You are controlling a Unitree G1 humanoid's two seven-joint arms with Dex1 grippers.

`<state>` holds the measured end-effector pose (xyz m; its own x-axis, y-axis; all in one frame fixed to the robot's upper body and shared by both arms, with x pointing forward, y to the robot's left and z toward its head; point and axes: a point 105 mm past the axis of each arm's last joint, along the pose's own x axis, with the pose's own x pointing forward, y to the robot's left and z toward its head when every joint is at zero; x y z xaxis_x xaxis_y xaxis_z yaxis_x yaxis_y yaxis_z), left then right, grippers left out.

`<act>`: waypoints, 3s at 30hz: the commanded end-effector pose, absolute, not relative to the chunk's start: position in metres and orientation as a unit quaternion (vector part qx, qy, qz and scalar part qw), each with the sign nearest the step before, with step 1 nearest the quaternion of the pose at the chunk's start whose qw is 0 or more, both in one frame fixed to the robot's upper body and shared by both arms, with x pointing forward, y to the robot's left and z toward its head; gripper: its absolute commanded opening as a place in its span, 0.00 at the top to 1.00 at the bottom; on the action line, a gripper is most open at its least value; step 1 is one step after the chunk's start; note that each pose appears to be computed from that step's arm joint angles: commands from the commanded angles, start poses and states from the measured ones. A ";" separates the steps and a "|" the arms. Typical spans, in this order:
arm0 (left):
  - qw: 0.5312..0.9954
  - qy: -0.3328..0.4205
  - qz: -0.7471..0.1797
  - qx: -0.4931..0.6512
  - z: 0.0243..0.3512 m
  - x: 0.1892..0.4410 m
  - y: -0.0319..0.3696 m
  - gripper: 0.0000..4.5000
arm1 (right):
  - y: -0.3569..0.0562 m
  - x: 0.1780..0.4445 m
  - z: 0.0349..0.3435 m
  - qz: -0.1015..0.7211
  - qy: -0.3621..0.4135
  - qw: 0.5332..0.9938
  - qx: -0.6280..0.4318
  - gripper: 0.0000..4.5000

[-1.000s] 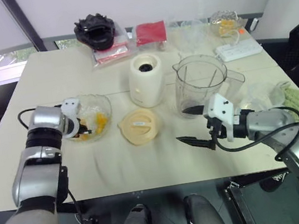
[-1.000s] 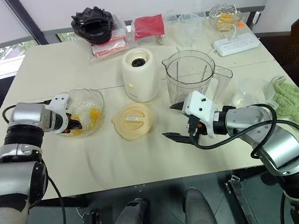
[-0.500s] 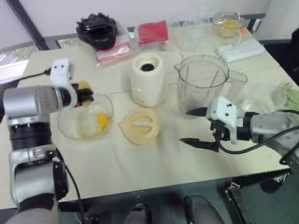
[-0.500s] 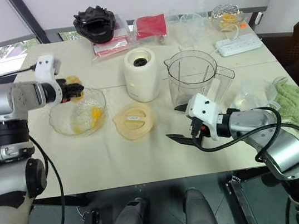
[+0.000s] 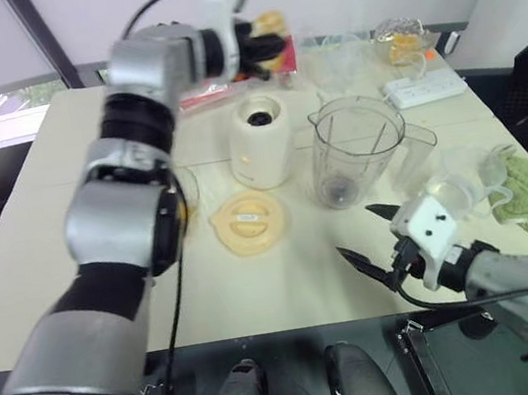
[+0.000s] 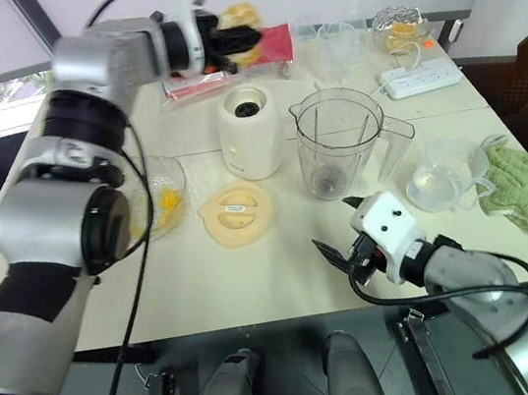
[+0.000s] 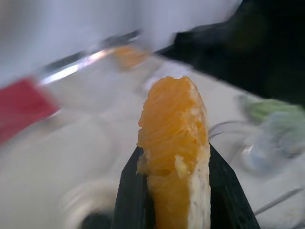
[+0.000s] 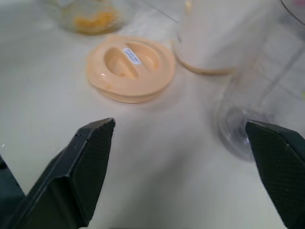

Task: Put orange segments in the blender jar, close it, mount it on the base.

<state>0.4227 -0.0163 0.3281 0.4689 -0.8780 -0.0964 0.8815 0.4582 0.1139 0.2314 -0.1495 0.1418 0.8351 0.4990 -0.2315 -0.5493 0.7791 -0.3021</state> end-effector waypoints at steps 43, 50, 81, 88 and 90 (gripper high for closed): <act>0.822 -0.067 -0.552 0.123 0.283 0.409 -0.084 0.01 | -0.172 0.158 0.132 0.048 0.025 0.982 -0.183 0.00; 0.785 -0.048 -0.600 0.145 0.285 0.411 -0.036 0.01 | -0.182 0.160 0.131 0.028 0.036 0.982 -0.181 0.00; 0.809 0.021 -0.573 0.130 0.163 0.346 0.055 0.01 | -0.356 0.253 0.105 -0.293 0.046 0.953 -0.056 0.00; 0.817 0.022 -0.560 0.136 0.163 0.350 0.060 0.01 | -0.362 0.263 0.100 -0.307 0.039 0.950 -0.034 0.00; 0.817 0.021 -0.560 0.138 0.164 0.349 0.059 0.01 | -0.363 0.266 0.099 -0.309 0.036 0.950 -0.025 0.00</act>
<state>0.3528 0.0625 0.1540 0.3816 -0.8997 -0.2117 0.9213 0.3519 0.1654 0.2667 -0.3563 0.0865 0.8181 -0.5654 -0.1046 0.5589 0.8247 -0.0866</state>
